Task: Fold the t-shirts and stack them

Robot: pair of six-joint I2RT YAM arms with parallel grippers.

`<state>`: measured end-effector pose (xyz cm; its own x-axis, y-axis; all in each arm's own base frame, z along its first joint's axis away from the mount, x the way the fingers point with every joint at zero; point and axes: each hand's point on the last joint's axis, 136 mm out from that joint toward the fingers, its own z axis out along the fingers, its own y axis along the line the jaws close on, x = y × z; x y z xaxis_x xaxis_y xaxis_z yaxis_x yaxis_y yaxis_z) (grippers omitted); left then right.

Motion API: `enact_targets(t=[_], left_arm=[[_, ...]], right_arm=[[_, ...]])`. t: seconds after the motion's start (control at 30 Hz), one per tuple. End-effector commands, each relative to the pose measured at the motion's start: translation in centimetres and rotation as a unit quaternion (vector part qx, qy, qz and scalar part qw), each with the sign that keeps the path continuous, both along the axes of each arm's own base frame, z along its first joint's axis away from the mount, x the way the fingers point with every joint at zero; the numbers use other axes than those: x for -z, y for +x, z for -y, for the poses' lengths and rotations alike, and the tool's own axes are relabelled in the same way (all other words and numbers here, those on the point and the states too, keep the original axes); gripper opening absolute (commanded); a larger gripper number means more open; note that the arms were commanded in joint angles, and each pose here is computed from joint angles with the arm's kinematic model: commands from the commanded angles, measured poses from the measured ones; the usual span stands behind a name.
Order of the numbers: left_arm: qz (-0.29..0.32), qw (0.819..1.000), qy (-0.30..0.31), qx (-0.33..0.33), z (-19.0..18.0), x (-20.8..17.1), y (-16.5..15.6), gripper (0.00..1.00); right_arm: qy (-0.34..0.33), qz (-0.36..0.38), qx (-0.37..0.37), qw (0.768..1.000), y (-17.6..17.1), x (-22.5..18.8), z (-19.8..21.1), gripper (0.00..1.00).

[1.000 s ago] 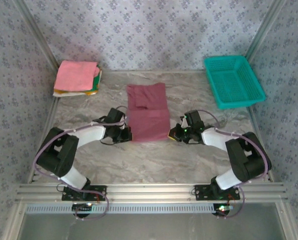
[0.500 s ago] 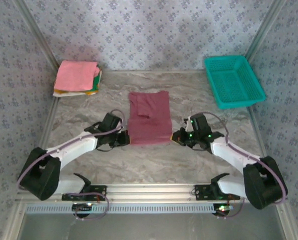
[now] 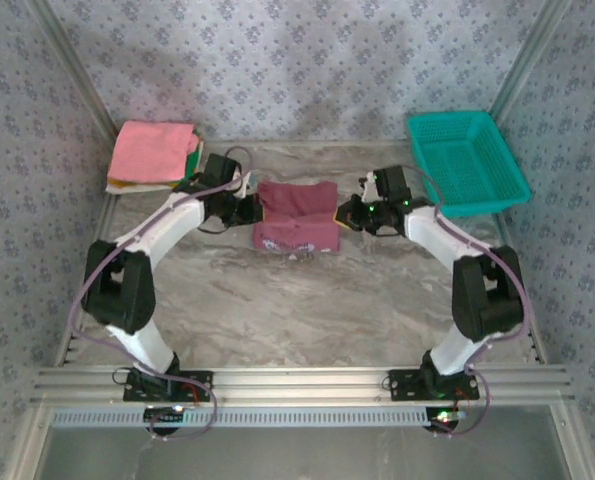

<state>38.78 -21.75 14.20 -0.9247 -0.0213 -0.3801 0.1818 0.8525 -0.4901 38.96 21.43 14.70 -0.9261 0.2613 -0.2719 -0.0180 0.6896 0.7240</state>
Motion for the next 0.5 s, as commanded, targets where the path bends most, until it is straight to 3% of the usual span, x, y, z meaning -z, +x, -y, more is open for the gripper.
enact_targets(t=[0.0,0.47], left_arm=[[-0.029,0.999,-0.001,0.028,0.0,1.2,0.5,0.0],[-0.026,0.999,0.013,0.039,-0.1,0.9,7.5,0.0]], right_arm=[[-0.004,0.0,-0.023,1.0,1.5,-0.4,-0.2,0.0],[-0.002,-0.017,0.011,1.0,8.7,1.2,1.5,0.0]])
